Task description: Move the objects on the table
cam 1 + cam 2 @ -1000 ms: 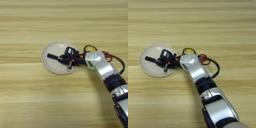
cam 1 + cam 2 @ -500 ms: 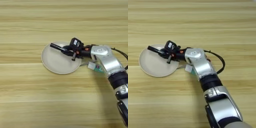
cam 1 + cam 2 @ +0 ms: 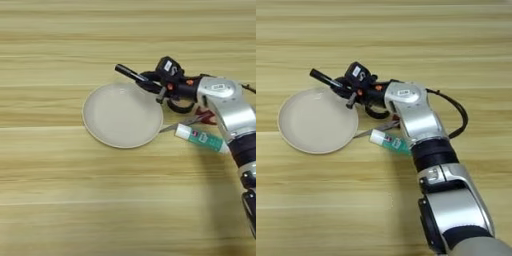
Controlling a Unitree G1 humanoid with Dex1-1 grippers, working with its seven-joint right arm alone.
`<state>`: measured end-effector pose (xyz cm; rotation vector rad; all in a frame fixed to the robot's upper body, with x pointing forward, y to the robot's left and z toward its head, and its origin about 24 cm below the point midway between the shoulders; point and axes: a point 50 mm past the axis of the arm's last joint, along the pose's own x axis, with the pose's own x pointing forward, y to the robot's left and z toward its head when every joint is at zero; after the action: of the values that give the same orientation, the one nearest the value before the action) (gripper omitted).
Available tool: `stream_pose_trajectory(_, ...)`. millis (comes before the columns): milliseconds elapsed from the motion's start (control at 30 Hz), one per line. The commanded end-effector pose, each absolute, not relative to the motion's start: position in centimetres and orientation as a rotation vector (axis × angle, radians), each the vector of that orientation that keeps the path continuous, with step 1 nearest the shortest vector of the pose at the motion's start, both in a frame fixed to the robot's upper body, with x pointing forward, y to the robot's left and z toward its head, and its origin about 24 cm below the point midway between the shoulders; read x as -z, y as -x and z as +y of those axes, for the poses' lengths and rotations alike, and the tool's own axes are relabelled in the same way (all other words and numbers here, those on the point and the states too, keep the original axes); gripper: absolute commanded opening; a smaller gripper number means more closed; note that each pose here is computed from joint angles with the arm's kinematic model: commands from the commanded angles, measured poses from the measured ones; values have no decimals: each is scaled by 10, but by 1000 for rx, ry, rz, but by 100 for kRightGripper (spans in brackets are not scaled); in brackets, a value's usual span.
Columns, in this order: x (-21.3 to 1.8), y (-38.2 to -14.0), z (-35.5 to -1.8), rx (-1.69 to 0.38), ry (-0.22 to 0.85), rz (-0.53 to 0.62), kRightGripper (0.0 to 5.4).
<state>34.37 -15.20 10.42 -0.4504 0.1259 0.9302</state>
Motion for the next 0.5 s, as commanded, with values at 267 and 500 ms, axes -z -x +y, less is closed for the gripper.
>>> stream_pose_trajectory(267, -163, -366, -183, -753, 544, -42, 96)
stream_pose_trajectory(500, -164, -373, -201, -664, 569, -17, 96)
